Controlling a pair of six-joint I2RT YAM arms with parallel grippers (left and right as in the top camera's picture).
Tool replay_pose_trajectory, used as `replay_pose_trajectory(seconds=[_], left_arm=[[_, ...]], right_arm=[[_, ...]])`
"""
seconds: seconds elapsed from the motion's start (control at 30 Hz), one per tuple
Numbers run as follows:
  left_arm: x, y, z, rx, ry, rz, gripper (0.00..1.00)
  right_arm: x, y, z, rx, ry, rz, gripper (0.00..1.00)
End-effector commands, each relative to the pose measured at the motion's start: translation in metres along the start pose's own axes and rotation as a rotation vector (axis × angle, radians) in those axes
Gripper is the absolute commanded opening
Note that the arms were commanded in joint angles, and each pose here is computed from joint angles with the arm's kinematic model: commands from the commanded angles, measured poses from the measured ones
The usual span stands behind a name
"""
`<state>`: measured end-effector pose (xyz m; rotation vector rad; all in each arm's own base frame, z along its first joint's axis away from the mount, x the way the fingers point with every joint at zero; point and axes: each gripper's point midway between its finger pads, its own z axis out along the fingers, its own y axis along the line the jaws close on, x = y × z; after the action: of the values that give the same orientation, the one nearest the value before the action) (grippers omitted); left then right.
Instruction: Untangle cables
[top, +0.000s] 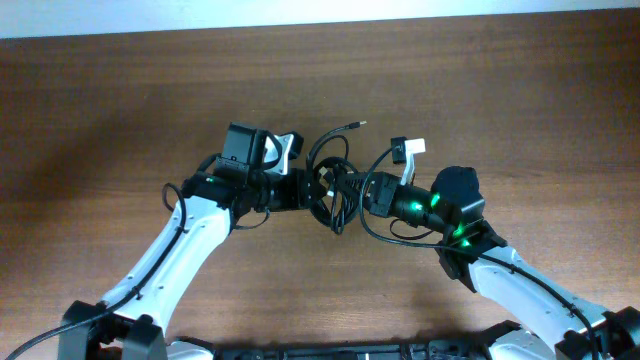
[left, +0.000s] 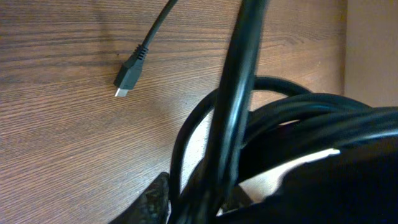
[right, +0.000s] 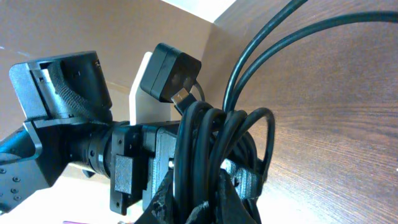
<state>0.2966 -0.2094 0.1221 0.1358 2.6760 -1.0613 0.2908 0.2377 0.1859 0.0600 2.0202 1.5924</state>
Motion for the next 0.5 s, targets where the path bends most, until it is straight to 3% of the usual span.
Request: replay_pose_trajectory(seconds=[0.0,0.07,0.2,0.3,0.47], left_arm=[[0.003,0.01,0.006,-0.068,-0.002,0.01,0.19],[0.003,0.012,0.006,-0.083,-0.007,0.013,0.0],[0.0,0.017,0.004,-0.096,-0.018,0.02,0.0],[-0.003,0.027,0.0,-0.13,-0.024,0.063,0.0],[-0.007,0.067,-0.023,-0.239,-0.047,-0.045,0.0]], right_arm=[[-0.003,0.013,-0.003,-0.038,-0.003,-0.013,0.04],[-0.003,0.013,-0.003,-0.038,-0.003,-0.014,0.04],[-0.001,0.01,-0.003,-0.028,0.002,-0.067,0.05],[0.009,-0.007,-0.003,0.032,0.042,-0.106,0.14],[0.029,-0.034,-0.007,0.138,0.115,0.008,0.39]])
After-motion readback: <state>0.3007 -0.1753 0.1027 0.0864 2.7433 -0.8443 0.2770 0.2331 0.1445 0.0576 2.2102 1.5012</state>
